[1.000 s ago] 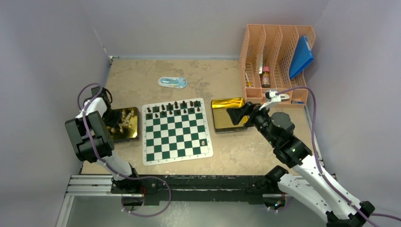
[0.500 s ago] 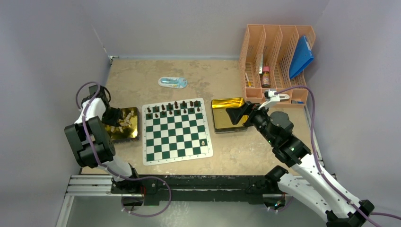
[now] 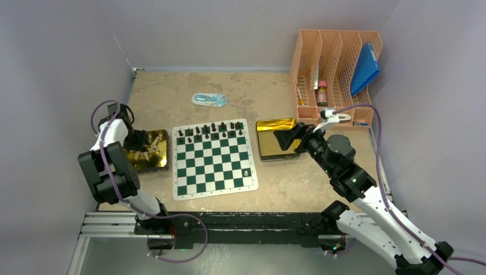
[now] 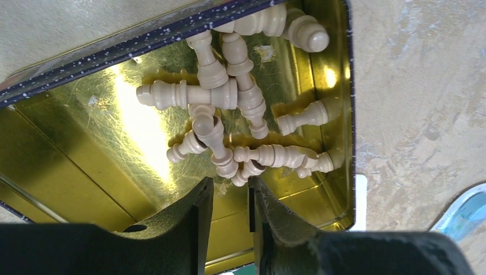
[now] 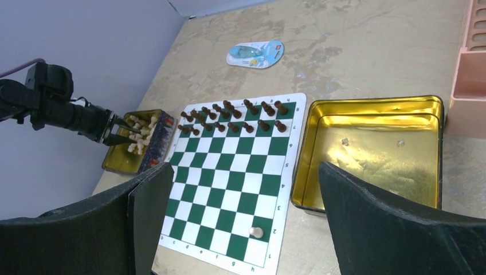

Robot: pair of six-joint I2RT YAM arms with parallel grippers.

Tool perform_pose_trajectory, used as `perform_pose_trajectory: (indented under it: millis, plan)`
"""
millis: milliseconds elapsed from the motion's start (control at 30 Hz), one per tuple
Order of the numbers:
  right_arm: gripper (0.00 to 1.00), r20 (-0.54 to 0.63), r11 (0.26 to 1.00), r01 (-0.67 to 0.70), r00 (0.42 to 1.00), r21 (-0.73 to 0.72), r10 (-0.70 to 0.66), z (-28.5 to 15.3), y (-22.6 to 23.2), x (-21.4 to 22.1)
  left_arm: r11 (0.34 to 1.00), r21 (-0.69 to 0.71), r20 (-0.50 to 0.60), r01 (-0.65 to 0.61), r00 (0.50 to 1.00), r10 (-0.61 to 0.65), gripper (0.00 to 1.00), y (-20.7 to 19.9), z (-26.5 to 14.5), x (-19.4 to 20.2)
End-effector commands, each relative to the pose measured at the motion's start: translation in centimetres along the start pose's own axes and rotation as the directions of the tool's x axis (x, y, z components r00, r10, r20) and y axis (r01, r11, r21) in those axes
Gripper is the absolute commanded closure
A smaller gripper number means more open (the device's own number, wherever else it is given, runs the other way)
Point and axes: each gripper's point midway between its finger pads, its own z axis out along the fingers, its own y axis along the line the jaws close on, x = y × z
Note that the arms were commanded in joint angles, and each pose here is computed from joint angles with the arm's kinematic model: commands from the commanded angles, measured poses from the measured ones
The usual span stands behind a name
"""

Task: Set up the chess pieces on the board
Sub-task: Pick up the chess piece from the storage box.

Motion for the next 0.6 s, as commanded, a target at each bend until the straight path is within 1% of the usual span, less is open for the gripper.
perform_pose_trajectory:
  millis: [0,233,567]
  plan:
    - [0.01,0.057,1.0,0.0,0.998,-0.019,0.001,0.1,0.6,-1.5,1.0,-0.012,-0.004,0.027,1.0,-0.027,0.71,0.4,0.7,0.1]
    - [0.01,0.059,1.0,0.003,0.998,-0.015,-0.002,0.0,0.5,-1.5,0.998,-0.055,0.024,0.02,1.0,-0.019,0.68,1.5,1.8,-0.1]
    - [0.01,0.069,1.0,0.011,0.998,-0.011,-0.01,-0.1,0.5,-1.8,0.998,-0.062,0.047,0.004,0.999,-0.001,0.68,1.3,2.5,-0.7]
